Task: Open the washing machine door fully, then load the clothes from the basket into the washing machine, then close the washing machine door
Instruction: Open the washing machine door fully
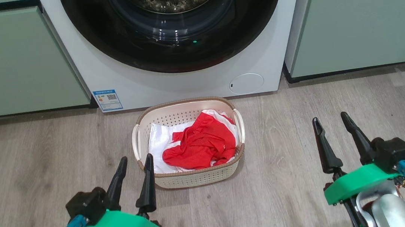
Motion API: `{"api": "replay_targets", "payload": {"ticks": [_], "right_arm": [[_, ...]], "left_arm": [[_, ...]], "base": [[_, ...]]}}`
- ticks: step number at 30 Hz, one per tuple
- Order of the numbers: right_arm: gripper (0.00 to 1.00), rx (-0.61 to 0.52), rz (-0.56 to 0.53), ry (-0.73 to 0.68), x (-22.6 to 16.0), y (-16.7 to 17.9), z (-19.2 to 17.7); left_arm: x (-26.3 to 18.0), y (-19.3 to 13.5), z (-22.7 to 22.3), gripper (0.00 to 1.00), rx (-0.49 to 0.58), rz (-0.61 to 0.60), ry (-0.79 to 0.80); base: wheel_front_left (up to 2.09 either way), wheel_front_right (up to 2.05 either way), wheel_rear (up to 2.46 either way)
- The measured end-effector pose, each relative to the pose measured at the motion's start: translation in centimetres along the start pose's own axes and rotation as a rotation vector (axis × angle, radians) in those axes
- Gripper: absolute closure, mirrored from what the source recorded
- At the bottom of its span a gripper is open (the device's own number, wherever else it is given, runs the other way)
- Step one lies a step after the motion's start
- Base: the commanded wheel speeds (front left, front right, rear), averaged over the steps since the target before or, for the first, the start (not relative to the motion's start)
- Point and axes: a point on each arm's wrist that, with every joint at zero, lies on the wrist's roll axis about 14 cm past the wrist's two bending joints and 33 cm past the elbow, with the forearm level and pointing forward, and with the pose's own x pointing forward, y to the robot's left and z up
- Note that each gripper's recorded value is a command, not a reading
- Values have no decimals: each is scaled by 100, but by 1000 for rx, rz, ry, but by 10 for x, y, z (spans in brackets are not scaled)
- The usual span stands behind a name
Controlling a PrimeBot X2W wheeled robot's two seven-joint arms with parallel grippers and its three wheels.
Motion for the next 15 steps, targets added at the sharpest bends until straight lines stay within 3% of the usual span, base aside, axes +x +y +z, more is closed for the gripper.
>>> {"api": "replay_targets", "payload": {"ticks": [7,15], "right_arm": [[0,-1,1,0,0,0,0],[0,-1,1,6,0,0,-2]], "left_arm": [[0,3,3,0,-27,4,-8],[0,5,3,0,-30,7,-10]], "base": [[15,15,-31],[79,79,-158]]}}
